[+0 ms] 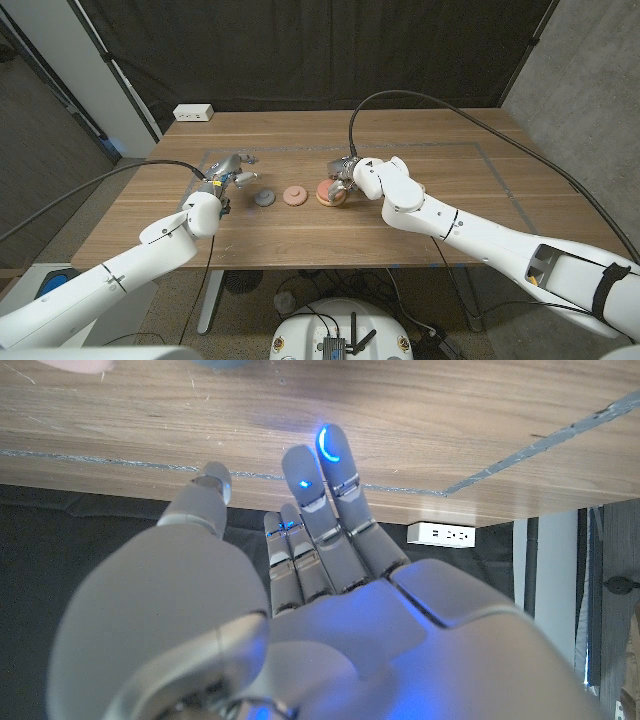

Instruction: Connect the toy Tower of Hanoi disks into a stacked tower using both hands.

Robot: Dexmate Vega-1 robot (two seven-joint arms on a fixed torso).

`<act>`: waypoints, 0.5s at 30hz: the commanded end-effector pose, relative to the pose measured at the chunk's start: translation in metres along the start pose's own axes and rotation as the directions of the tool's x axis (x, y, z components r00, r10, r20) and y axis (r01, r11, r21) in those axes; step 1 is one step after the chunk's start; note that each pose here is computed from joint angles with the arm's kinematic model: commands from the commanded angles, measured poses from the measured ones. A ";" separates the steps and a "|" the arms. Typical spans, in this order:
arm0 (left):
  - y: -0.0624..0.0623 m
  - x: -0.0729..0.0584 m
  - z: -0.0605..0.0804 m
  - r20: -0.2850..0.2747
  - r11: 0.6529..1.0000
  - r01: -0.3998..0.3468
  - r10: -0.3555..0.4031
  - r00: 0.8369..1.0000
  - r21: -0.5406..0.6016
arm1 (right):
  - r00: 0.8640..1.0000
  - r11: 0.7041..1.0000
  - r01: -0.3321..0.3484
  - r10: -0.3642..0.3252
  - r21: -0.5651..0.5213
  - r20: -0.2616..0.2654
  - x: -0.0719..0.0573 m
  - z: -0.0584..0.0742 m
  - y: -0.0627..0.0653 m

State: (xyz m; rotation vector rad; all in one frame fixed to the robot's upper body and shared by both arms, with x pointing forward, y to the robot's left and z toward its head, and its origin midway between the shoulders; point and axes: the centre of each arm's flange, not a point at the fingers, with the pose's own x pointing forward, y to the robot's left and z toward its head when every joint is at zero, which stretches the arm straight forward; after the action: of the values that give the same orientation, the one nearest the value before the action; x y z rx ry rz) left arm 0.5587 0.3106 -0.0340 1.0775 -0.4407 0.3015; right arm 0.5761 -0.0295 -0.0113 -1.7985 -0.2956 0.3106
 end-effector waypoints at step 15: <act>-0.002 -0.001 0.002 0.013 1.000 0.006 -0.006 1.000 -0.001 | 0.999 0.999 -0.009 0.008 -0.050 -0.037 -0.005 0.000 0.002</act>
State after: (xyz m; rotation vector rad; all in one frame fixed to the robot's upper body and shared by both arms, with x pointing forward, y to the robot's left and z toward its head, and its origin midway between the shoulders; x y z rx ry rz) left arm 0.5581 0.3102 -0.0347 1.0760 -0.4443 0.2985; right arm 0.5744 -0.0301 -0.0137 -1.8210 -0.2804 0.2974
